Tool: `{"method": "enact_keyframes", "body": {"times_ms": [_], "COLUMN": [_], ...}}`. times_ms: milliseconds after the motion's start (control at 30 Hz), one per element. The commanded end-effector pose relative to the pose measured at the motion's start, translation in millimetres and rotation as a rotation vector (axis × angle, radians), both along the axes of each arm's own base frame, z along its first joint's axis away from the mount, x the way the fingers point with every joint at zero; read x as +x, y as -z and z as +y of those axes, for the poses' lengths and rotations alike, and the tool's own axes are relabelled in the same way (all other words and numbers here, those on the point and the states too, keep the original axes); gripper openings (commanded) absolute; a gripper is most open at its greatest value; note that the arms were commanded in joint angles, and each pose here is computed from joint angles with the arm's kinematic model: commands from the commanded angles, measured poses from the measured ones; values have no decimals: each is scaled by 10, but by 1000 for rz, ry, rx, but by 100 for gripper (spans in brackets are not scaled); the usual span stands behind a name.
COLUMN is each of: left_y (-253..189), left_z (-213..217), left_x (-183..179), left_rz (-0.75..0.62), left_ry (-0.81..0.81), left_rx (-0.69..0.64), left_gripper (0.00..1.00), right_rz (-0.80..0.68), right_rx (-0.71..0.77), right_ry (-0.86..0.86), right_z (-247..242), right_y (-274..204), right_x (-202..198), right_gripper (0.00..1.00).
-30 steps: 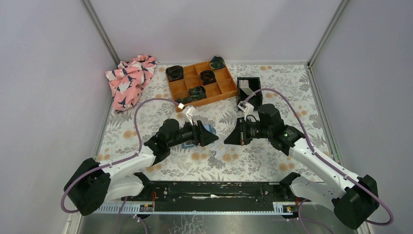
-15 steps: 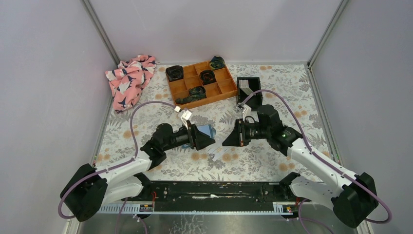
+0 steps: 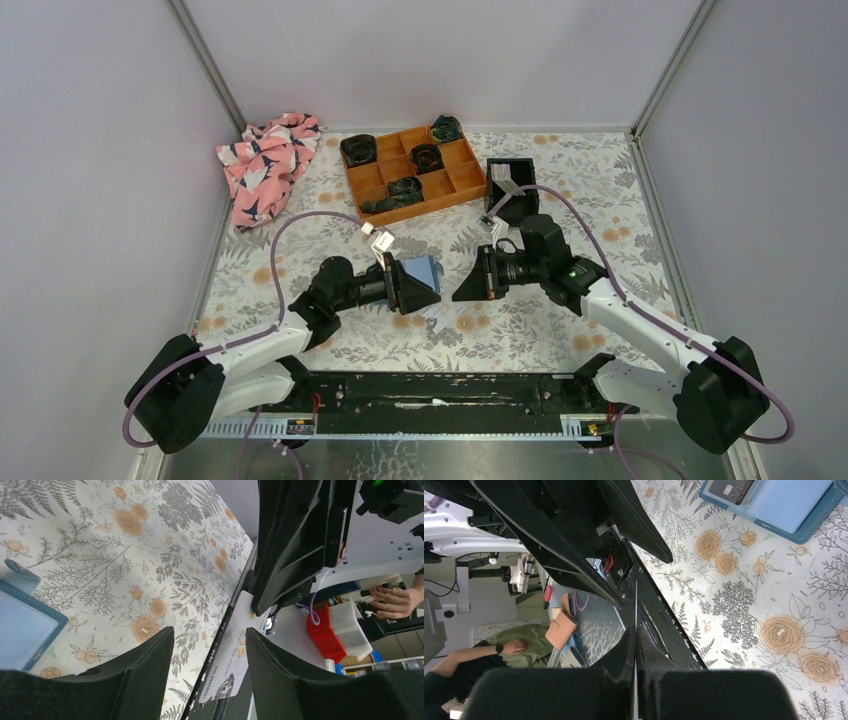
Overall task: Put the credit cards into the card holder
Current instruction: Pick up the credit card from the storage box.
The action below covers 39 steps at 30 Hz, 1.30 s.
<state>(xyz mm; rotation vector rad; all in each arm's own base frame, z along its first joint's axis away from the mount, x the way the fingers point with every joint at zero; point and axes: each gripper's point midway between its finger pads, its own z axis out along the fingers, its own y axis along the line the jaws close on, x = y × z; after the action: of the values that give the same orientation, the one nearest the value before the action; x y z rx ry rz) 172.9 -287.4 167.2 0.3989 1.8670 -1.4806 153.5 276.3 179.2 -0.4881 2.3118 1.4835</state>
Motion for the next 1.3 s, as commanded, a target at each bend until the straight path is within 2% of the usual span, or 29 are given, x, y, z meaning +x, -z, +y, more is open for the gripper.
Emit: {"method": "enact_keyframes", "body": {"times_ms": [0,100,367,533,633,933,967,1033,1100,1267], "left_y": [-79,-44,-31,17,28,-22,-2,78,161,470], "left_z": [-41,-66,-103,-127,-127,-54,-32,27,121,412], "left_x": [-69,-103,-150,-204,-239,-237,-190,-40,167,580], "left_rz": [-28,-12,7,32,44,57,65,89,94,151], "left_ry": [67,99,143,190,209,201,173,85,-47,-361], "left_rx": [-40,-37,-54,-61,-78,-140,-136,-108,-66,70], "left_gripper": [60,55,25,13,1,0,0,0,0,0], "right_rz": [-24,-23,-5,-3,-1,-19,-26,-43,-71,-114], "right_rx": [63,67,73,75,76,70,61,31,-14,-115], "right_ry": [-58,-69,-90,-94,-95,-83,-71,-31,16,124], "right_z": [97,115,151,170,182,196,183,140,106,70], "right_y": [-153,-160,-112,-106,-95,-74,-70,-42,0,105], "right_x": [-17,-10,-3,12,28,106,136,231,341,641], "right_gripper": [0,0,0,0,0,0,3,21,31,40]}}
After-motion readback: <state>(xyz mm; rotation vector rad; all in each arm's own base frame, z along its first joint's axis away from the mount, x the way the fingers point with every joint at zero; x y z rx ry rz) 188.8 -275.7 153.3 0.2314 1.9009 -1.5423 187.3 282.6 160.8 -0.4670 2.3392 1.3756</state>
